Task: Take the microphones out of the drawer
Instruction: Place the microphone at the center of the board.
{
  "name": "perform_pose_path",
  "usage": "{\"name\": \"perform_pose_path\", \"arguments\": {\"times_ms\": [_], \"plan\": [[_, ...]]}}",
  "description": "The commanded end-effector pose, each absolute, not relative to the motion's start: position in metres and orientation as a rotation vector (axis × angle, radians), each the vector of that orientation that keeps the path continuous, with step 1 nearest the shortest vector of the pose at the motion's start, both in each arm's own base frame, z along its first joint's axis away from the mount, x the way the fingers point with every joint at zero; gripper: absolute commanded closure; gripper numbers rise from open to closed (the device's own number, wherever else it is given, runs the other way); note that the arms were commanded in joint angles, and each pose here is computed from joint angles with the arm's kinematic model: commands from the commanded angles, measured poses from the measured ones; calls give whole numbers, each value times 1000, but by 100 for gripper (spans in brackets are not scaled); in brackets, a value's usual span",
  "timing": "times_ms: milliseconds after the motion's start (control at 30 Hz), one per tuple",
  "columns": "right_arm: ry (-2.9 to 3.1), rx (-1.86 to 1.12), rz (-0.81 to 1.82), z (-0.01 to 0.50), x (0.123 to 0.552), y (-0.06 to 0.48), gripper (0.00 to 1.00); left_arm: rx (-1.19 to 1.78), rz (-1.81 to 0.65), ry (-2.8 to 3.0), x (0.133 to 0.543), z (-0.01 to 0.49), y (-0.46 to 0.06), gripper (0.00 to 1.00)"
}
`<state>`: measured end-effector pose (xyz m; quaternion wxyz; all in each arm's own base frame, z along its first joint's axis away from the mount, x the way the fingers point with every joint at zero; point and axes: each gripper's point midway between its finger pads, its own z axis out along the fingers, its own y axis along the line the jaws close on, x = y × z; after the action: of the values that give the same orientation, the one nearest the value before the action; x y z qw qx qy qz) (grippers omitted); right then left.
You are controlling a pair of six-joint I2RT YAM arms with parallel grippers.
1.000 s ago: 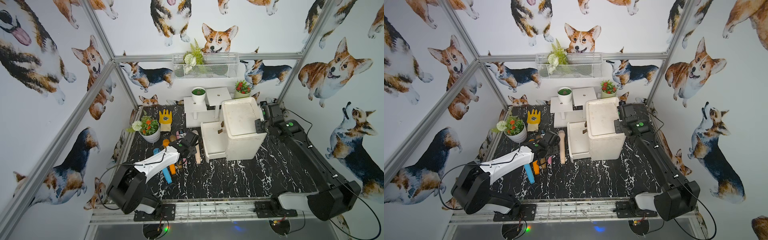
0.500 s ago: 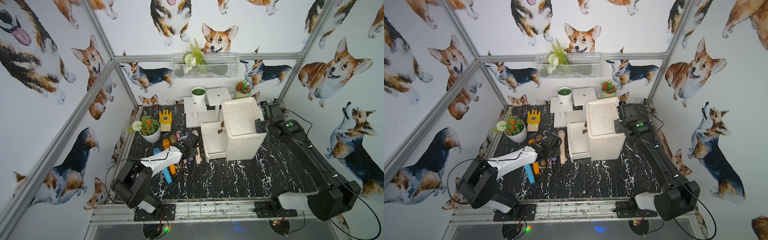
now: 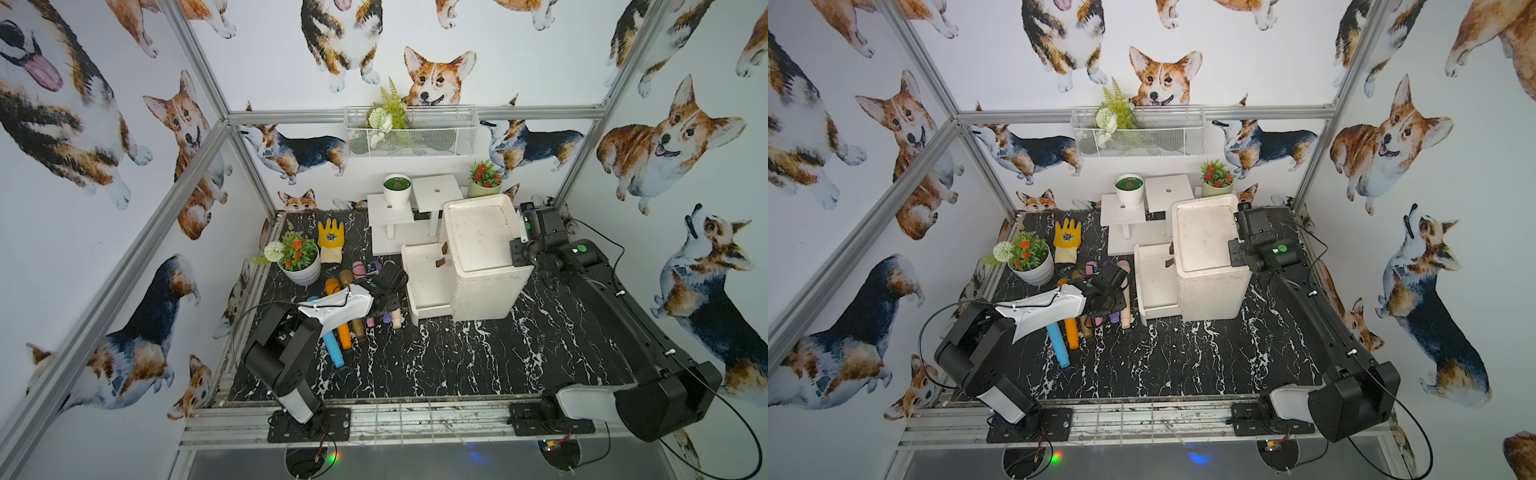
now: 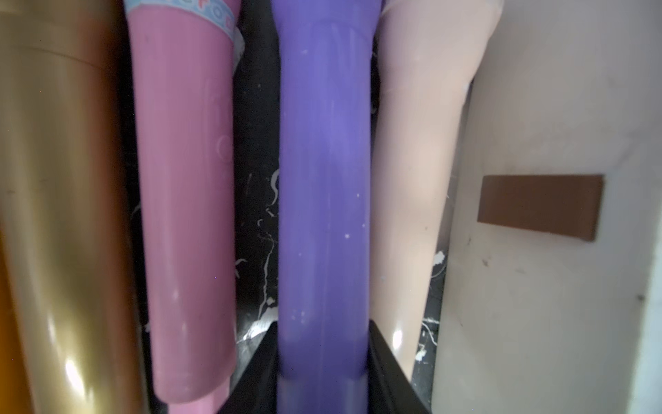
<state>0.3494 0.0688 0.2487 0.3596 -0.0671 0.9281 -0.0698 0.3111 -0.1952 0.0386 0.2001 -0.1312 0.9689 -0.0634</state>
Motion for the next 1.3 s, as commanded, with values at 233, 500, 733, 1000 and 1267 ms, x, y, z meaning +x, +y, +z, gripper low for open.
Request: {"name": "perform_pose_path", "arguments": {"times_ms": [233,500,733,1000,1267], "plan": [[2722,-399,-121,189,288,78,74,-360,-155,2802,301,26,-193,88],[2729,-401,-119,187,288,79,74,-367,-150,2797,302,30,-192,66],[2732,-402,-121,186,289,79,74,-344,-142,2789,303,38,-191,55],[2739,-402,-122,185,289,79,74,-329,-134,2760,306,50,-188,51],[2737,-401,-121,185,289,79,74,-279,-223,2617,319,102,-191,56]]}}
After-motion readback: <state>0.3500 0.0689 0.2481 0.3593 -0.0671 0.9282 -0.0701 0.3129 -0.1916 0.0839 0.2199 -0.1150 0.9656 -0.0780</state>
